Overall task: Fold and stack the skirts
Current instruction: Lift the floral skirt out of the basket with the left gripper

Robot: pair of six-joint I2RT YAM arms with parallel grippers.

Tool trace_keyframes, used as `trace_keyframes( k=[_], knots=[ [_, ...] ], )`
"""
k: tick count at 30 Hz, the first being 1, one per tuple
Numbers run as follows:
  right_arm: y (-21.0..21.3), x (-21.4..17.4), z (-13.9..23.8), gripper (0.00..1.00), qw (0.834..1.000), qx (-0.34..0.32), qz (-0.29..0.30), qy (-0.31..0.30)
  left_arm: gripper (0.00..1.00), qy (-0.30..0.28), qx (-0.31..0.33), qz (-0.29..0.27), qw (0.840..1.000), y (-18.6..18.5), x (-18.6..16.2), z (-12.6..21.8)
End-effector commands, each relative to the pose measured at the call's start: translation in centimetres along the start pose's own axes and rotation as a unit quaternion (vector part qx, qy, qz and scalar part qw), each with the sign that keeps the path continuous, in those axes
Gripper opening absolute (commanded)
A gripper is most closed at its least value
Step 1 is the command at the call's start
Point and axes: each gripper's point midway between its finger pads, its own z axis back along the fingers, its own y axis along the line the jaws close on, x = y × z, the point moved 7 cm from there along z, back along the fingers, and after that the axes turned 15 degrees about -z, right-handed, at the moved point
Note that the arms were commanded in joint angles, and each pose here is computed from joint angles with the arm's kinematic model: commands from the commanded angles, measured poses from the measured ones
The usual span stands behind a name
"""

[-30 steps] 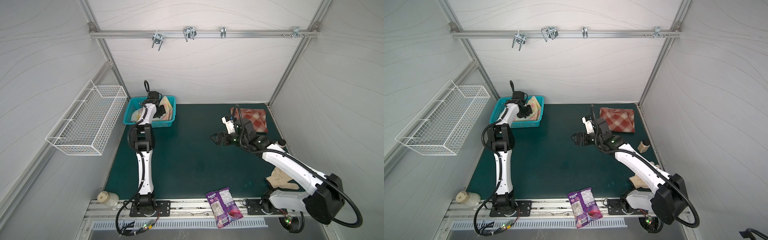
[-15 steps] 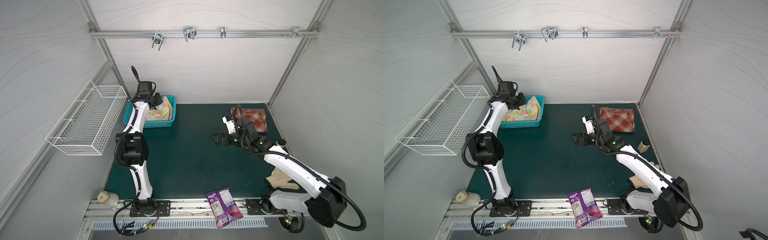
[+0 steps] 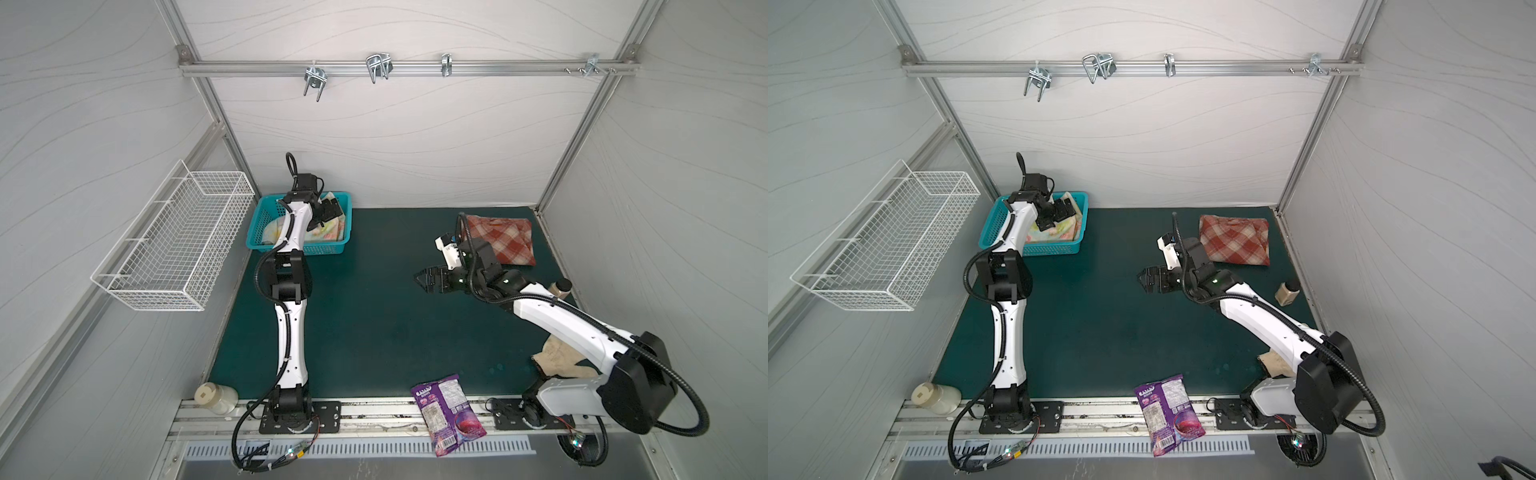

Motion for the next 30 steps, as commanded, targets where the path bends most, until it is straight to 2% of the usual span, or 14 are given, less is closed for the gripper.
trace_keyframes(
  k=[1,6,11,15,20,21,23,25,26,27,29,30],
  knots=[
    [0.8,0.6,-0.6,0.99,1.000,0.019,0.010,-0.003,0.99,0.041,0.005,-0.006,0.999,-0.5,-1.2,-0.6],
    [0.6,0.4,-1.5,0.99,1.000,0.021,0.006,0.010,0.99,0.065,0.051,-0.033,0.996,-0.5,-2.3,-2.2],
    [0.6,0.3,-1.8,0.99,1.000,0.029,-0.001,0.011,0.98,0.093,0.117,-0.092,0.984,-1.1,-3.5,-2.9],
    [0.6,0.1,-1.7,0.99,0.999,0.034,-0.004,0.013,0.92,0.119,0.147,-0.122,0.974,-1.3,-4.7,-3.8],
    [0.6,0.0,-1.2,0.99,0.999,0.035,-0.004,0.009,0.73,0.142,0.160,-0.143,0.966,-1.3,-5.9,-4.9],
    [0.6,-0.1,-1.1,0.99,0.999,0.034,-0.003,0.008,0.65,0.146,0.160,-0.144,0.966,-1.3,-6.1,-5.1],
    [0.5,-0.1,-0.8,0.99,0.999,0.033,-0.003,0.006,0.37,0.151,0.160,-0.145,0.965,-1.2,-6.3,-5.3],
    [0.5,-0.2,-0.7,0.99,0.999,0.032,-0.003,0.005,0.23,0.150,0.162,-0.145,0.964,-1.2,-6.3,-5.1],
    [0.5,-0.3,-0.7,0.99,0.999,0.032,-0.004,0.005,0.19,0.150,0.162,-0.144,0.965,-1.2,-6.3,-4.9],
    [0.4,-0.3,-0.7,0.99,0.999,0.032,-0.005,0.005,0.08,0.145,0.162,-0.142,0.966,-1.2,-6.1,-4.6],
    [0.5,-0.3,-0.6,0.99,0.999,0.034,-0.007,0.003,0.00,0.135,0.161,-0.138,0.968,-1.4,-5.6,-3.8],
    [0.6,-0.3,-0.5,0.99,0.999,0.036,-0.007,0.002,0.00,0.127,0.157,-0.133,0.970,-1.4,-5.3,-3.2]
  ],
)
